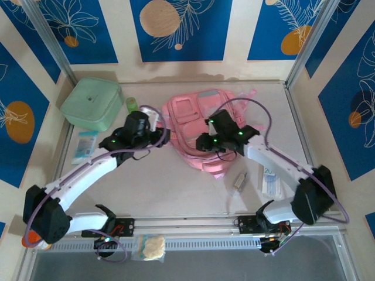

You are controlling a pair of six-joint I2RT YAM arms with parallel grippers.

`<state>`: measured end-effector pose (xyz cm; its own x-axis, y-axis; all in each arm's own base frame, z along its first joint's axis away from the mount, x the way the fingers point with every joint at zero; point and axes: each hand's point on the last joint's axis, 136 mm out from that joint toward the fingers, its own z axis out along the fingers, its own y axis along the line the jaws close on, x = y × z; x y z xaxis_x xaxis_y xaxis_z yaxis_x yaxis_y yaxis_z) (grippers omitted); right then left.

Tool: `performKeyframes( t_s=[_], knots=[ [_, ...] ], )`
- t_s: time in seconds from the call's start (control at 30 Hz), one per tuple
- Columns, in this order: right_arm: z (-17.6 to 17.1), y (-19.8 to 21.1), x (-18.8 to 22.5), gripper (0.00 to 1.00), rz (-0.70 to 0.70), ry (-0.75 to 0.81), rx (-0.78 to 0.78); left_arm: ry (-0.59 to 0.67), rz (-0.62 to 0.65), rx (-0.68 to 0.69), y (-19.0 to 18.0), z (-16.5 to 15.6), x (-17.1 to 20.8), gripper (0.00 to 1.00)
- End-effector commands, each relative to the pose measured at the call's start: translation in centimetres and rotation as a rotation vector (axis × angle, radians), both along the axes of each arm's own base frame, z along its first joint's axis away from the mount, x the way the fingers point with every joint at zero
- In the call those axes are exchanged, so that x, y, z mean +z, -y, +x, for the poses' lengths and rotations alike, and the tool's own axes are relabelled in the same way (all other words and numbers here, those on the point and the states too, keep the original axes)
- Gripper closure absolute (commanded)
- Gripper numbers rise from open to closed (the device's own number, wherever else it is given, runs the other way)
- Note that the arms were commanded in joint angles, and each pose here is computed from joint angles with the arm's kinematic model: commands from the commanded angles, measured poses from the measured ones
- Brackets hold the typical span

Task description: Pack books, pencil case, and school supplies into a backpack

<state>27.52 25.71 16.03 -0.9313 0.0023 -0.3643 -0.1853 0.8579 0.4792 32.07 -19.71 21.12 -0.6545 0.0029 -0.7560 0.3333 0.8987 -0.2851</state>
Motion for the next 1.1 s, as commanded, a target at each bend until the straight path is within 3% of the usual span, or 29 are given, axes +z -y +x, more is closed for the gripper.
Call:
performKeyframes(
  t_s=[0.0, 0.23, 0.37, 0.7, 1.07],
  knots=[
    [1.7, -3.5, 0.4, 0.68, 0.000, 0.045, 0.046, -0.121, -0.006, 0.168, -5.1, -0.7, -3.1, 0.52],
    [4.1, -10.7, -2.5, 0.62, -0.030, 0.007, 0.101, -0.222, -0.045, 0.420, -13.3, 0.9, -6.6, 0.50],
    [5.2, -12.5, -3.4, 0.61, -0.036, -0.001, 0.105, -0.293, -0.056, 0.515, -16.6, 3.0, -9.0, 0.49],
    [5.7, -11.8, -4.2, 0.61, -0.070, -0.018, 0.089, -0.370, -0.044, 0.576, -19.2, 9.0, -13.5, 0.48],
    [5.8, -10.1, -3.8, 0.61, -0.050, -0.029, 0.062, -0.486, 0.108, 0.636, -21.3, 8.7, -17.9, 0.46]
  ],
)
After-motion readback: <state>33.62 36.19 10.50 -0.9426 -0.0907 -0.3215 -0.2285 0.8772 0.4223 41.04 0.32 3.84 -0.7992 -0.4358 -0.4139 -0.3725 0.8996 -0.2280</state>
